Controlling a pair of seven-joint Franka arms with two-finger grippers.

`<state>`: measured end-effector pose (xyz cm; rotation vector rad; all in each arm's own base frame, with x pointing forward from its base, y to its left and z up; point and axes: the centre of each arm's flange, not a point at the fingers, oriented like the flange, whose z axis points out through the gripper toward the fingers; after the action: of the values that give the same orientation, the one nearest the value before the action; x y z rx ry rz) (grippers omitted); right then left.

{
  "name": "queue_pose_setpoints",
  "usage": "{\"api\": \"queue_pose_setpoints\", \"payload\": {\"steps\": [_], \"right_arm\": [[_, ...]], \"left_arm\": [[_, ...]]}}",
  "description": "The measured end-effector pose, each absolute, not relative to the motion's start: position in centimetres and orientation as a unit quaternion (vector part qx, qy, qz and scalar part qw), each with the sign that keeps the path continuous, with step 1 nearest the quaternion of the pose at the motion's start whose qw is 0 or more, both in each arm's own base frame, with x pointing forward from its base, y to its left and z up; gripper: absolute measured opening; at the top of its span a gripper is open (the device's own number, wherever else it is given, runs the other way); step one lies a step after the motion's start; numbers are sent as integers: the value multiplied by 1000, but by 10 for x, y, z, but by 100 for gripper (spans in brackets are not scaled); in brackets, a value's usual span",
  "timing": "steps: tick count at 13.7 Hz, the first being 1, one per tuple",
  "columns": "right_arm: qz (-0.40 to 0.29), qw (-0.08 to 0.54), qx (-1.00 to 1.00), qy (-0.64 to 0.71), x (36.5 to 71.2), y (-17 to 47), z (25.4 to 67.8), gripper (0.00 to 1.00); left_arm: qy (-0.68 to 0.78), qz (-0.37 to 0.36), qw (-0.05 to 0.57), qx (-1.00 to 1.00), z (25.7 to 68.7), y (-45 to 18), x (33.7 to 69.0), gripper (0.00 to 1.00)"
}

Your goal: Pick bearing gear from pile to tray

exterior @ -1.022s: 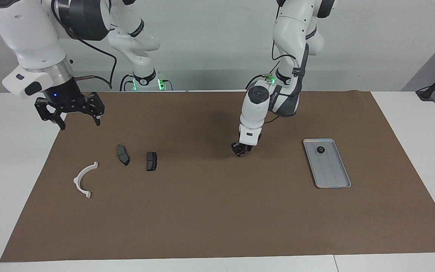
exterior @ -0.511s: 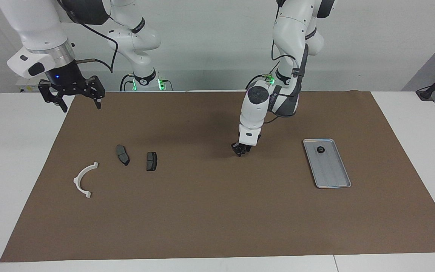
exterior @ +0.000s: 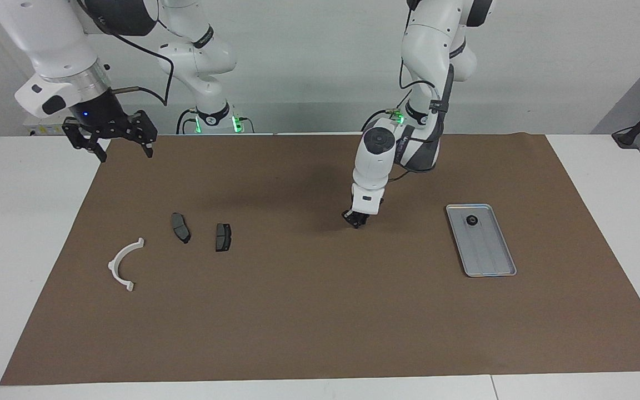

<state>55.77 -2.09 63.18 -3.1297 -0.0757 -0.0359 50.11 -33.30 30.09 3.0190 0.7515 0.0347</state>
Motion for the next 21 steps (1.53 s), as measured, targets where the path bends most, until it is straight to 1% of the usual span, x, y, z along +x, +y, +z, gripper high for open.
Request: {"api": "queue_pose_setpoints", "payload": {"steps": [2, 5, 8, 10, 12, 16, 21], "right_arm": [[-11, 6, -1000, -5, 558, -19, 632, 100], [-12, 6, -1000, -6, 558, -15, 632, 100], [-13, 6, -1000, -12, 558, -15, 632, 100], [-13, 6, -1000, -12, 558, -15, 632, 100], [-15, 6, -1000, -12, 558, -15, 634, 100], [-23, 6, -1000, -14, 554, -13, 643, 100], [-22, 6, -1000, -17, 554, -10, 643, 100]], "left_arm": [[243, 22, 14, 970, 329, -298, 524, 24], [202, 24, 5, 979, 373, -192, 561, 24], [139, 27, -1, 990, 376, -76, 587, 24], [118, 40, -1, 992, 376, -29, 594, 24], [108, 50, -1, 993, 362, -10, 600, 24], [103, 46, -1, 994, 324, -7, 606, 24], [90, 41, -2, 995, 314, -5, 603, 24]]}}
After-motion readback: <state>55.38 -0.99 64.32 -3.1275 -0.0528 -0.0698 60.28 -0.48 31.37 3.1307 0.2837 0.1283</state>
